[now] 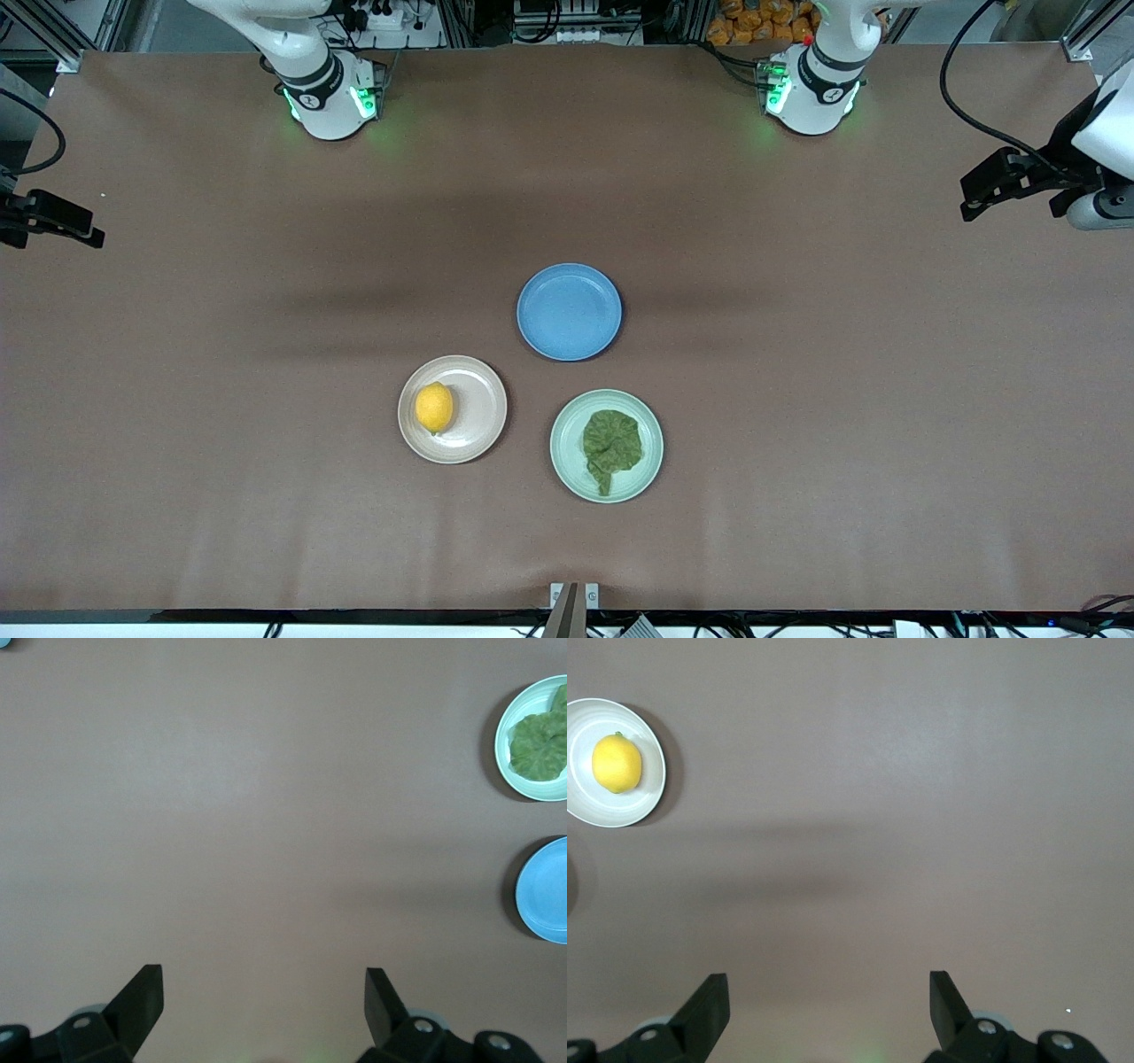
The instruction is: Place lemon and lettuce in plates
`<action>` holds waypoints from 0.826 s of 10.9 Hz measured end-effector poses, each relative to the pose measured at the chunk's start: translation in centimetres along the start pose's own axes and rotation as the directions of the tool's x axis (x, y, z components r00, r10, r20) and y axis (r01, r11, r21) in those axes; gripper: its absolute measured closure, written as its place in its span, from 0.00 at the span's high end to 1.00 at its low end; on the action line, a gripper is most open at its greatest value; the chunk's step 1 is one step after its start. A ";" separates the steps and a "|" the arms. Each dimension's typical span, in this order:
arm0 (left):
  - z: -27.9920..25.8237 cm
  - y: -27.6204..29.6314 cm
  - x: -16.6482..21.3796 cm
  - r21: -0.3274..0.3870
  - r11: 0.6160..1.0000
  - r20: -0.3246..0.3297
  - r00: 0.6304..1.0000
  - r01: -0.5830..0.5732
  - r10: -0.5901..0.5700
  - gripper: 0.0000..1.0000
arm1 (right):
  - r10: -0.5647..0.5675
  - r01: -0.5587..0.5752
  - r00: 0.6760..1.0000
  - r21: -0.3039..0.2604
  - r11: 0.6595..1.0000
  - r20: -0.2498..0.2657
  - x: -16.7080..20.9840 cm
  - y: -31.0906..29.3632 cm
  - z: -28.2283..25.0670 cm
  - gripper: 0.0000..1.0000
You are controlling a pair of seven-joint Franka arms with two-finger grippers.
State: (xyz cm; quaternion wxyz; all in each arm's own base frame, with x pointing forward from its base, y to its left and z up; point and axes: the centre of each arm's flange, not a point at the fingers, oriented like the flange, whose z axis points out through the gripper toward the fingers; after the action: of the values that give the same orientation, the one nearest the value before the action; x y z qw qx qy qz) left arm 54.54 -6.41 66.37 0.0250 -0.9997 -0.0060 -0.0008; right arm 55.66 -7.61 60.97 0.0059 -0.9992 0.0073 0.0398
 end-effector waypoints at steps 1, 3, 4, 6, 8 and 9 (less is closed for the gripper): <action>0.0 0.0 0.0 0.000 1.000 0.000 1.000 0.000 0.000 1.00 | 0.000 0.000 1.000 0.000 1.000 0.000 0.0 0.0 0.0 1.00; 0.0 0.0 0.0 0.000 1.000 0.001 1.000 0.000 0.000 1.00 | 0.000 0.000 1.000 0.000 1.000 0.001 0.0 0.0 0.0 1.00; 0.0 0.0 0.0 0.000 1.000 0.001 1.000 0.000 0.000 1.00 | 0.000 0.000 1.000 0.000 1.000 0.001 0.0 0.0 0.0 1.00; 0.1 0.0 0.0 0.000 1.000 0.002 1.000 0.000 0.000 1.00 | 0.001 -0.001 1.000 0.000 1.000 0.001 0.0 0.0 0.0 1.00; 0.2 0.1 0.1 0.000 1.000 0.005 1.000 -0.003 0.003 1.00 | 0.001 -0.001 1.000 0.000 1.000 0.001 0.0 0.0 0.0 1.00; 0.2 0.2 0.1 0.000 1.000 0.006 1.000 -0.004 0.004 1.00 | 0.001 -0.001 1.000 0.000 1.000 0.002 0.0 0.1 0.0 1.00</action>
State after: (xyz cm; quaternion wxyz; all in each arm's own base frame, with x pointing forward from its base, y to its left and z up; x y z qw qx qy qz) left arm 54.61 -6.64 66.14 0.0251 -0.9997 -0.0039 0.0020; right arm 55.64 -7.67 60.95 0.0060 -0.9991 0.0079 0.0405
